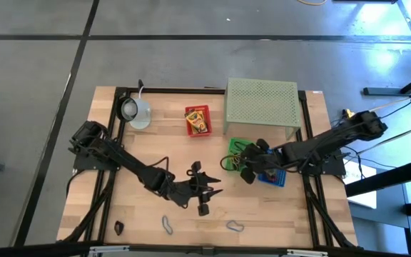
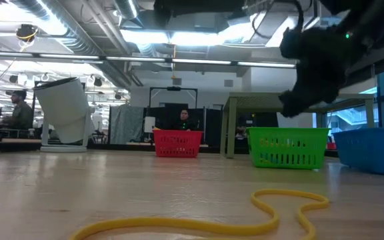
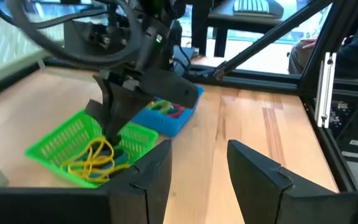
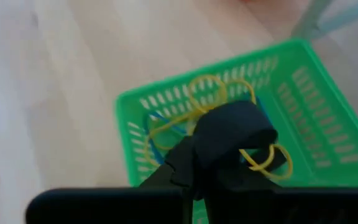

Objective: Pick & Place Office Desk Supplies
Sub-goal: Put the black rubber band into the green bin

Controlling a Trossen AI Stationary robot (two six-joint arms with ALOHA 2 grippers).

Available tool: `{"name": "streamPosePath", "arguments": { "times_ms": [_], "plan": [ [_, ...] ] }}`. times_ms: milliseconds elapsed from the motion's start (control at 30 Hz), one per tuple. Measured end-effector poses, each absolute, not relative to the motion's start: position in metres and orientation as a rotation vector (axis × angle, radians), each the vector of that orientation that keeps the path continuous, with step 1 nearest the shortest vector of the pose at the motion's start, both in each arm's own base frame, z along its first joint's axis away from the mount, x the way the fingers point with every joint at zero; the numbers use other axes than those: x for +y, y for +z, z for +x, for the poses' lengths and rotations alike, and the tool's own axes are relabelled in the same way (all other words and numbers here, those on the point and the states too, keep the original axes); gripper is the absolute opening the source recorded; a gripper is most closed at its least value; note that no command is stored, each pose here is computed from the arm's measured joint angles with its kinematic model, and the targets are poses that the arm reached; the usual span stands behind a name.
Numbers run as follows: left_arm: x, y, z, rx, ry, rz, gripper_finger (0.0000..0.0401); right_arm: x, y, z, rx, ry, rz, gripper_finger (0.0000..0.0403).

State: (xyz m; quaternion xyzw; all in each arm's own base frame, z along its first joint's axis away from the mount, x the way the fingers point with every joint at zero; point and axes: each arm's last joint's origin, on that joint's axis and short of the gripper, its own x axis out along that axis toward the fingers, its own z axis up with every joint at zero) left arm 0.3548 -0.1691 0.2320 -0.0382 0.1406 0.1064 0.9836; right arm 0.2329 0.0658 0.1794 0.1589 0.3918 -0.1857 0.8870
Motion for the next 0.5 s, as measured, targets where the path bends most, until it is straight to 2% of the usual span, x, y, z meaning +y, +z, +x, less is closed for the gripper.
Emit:
{"name": "streamPosePath", "arguments": {
  "times_ms": [233,500],
  "plan": [
    [-0.172,0.224,0.35,0.35,0.228,-0.122,0.0149,0.057,0.158,0.232,0.907,-0.417,0.396,0.0015],
    [-0.182,0.222,0.343,0.371,0.205,-0.117,0.0149,0.058,0.163,0.241,0.826,-0.362,0.399,0.0015]
  ]
}}
